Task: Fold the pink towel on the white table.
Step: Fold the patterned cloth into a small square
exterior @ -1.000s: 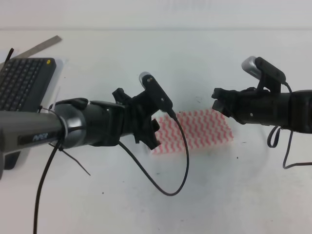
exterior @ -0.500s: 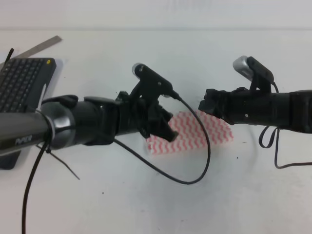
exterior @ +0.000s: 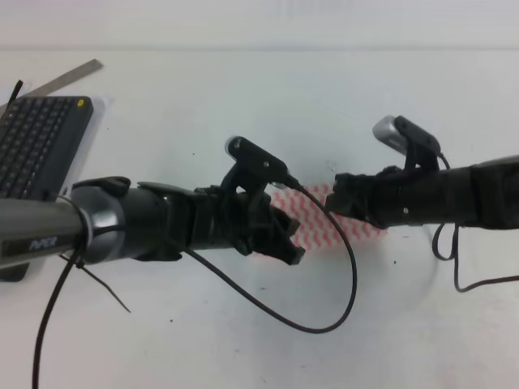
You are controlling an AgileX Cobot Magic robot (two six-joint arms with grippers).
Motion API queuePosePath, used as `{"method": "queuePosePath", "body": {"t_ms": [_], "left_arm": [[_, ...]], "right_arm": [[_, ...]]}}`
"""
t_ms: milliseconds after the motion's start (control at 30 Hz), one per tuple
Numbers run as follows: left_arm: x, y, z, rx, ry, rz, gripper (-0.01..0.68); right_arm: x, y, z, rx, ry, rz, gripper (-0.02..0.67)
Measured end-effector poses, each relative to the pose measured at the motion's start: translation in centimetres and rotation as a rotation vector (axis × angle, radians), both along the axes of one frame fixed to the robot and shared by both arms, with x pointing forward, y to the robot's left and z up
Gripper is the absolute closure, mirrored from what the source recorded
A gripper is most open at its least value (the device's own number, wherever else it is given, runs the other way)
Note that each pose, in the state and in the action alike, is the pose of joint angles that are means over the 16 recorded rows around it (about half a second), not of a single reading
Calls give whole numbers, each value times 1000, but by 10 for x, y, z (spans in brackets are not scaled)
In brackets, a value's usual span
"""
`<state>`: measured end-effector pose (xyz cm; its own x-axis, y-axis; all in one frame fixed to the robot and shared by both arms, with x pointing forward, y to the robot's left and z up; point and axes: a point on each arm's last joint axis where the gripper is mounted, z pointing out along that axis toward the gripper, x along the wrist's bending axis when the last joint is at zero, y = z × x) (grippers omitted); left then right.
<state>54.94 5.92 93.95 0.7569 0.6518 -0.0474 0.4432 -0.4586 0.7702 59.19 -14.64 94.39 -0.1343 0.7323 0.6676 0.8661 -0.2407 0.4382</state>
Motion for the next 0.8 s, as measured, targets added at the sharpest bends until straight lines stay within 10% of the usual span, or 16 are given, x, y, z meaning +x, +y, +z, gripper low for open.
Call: {"method": "queuePosePath", "body": {"t_ms": [800], "left_arm": [[6, 6, -24, 156, -47, -24, 656]], "right_arm": [[19, -5, -20, -67, 8, -115, 635]]}}
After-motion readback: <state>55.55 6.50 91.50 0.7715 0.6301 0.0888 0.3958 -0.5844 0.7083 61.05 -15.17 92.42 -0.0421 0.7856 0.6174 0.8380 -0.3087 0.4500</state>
